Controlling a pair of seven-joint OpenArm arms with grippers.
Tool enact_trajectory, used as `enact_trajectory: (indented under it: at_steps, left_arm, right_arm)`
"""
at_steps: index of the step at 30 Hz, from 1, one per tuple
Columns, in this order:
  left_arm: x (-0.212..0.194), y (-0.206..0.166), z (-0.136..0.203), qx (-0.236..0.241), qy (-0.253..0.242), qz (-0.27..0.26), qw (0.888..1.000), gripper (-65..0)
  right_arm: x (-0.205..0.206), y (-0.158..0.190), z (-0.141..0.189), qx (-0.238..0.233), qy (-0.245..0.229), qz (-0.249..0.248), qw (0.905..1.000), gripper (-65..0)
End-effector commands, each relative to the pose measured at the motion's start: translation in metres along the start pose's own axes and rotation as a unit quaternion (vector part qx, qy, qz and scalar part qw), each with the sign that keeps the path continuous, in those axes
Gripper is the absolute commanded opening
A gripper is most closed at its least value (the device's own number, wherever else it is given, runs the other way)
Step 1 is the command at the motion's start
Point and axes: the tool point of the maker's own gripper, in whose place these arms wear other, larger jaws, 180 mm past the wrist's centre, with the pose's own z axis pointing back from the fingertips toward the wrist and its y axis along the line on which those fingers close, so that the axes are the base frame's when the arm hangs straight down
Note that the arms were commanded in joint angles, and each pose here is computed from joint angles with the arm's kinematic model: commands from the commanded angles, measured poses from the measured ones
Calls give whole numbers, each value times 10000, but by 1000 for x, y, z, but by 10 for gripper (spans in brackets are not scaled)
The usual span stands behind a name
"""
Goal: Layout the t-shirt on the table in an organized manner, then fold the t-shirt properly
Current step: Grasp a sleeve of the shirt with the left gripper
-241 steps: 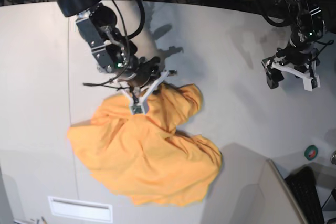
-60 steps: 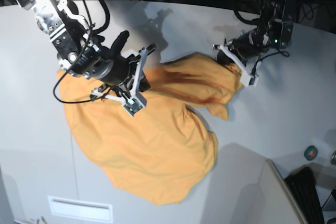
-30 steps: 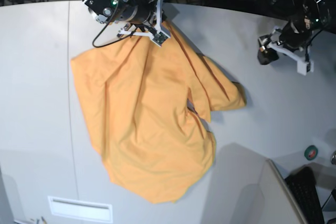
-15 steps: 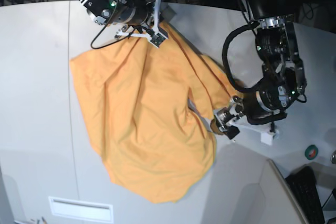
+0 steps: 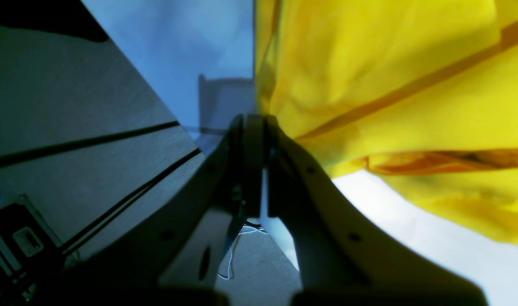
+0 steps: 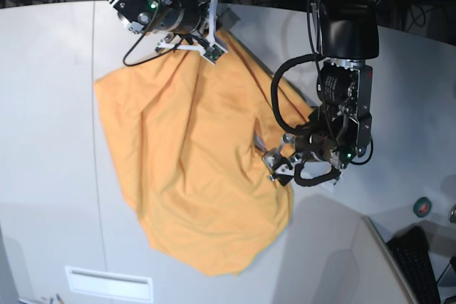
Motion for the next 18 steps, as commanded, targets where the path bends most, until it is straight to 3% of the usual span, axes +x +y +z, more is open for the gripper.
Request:
enact_trajectory:
  at_steps: [1, 5, 12, 18]
  left_arm:
    - [18, -19, 8, -224, -232, -47, 9995, -193]
    - [22, -24, 14, -318, -367, -41, 9988, -281]
    - [20, -19, 14, -282, -350, -11, 9990, -281]
    - [28, 16, 21, -153, -510, 541, 9971, -281]
  right_arm:
    - [8, 0, 2, 29, -139, 2, 9999, -650]
    - [7, -2, 3, 10, -133, 6, 9999, -650]
    - [9, -1, 2, 13, -142, 3, 9999, -650]
    - [7, -2, 2, 4, -131, 7, 9999, -650]
